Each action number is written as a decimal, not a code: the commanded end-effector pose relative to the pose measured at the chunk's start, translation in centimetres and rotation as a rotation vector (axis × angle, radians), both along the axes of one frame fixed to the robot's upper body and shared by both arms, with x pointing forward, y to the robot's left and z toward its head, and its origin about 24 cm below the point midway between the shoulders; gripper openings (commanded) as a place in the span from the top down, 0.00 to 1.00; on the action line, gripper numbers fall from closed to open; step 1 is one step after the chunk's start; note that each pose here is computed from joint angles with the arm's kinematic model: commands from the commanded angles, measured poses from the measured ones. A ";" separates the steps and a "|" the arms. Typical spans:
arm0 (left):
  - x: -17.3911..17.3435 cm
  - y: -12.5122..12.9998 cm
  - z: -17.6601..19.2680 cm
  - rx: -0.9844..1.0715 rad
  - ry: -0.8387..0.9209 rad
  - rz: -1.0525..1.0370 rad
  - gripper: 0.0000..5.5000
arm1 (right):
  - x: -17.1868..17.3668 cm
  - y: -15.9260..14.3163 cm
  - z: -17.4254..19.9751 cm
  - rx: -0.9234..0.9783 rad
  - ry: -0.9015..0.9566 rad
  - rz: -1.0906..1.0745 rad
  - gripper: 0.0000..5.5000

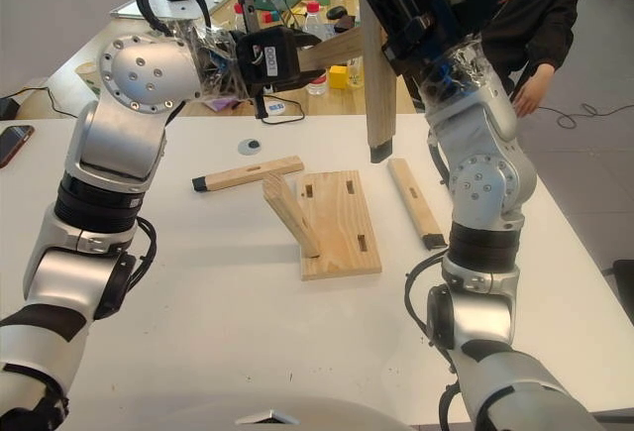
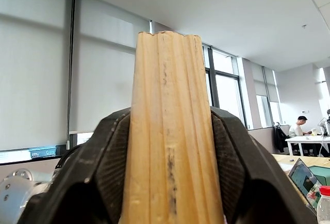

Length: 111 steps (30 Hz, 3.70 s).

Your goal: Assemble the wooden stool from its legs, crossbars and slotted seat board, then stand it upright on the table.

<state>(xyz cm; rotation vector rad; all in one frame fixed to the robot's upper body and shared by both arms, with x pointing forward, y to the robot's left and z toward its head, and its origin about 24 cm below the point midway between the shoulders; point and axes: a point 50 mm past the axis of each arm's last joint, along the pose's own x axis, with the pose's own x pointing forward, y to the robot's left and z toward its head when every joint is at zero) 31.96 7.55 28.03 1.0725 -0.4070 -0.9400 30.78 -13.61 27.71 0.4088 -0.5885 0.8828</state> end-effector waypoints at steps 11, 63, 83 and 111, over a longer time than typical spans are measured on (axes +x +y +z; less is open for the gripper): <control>-2.4 -3.6 3.4 -0.089 -0.133 -0.220 0.67 | 0.4 2.2 -1.0 -0.026 0.079 0.092 0.63; -0.7 0.5 2.5 -0.008 -0.074 -0.016 0.55 | 1.1 1.3 -0.9 -0.011 0.082 0.033 0.63; -1.7 4.6 5.8 -0.346 0.061 0.024 0.55 | 2.4 -1.0 -0.9 0.009 0.079 -0.026 0.63; 0.1 5.9 7.3 -0.804 0.800 -0.362 0.55 | 0.5 -3.4 0.5 0.295 0.064 0.596 0.63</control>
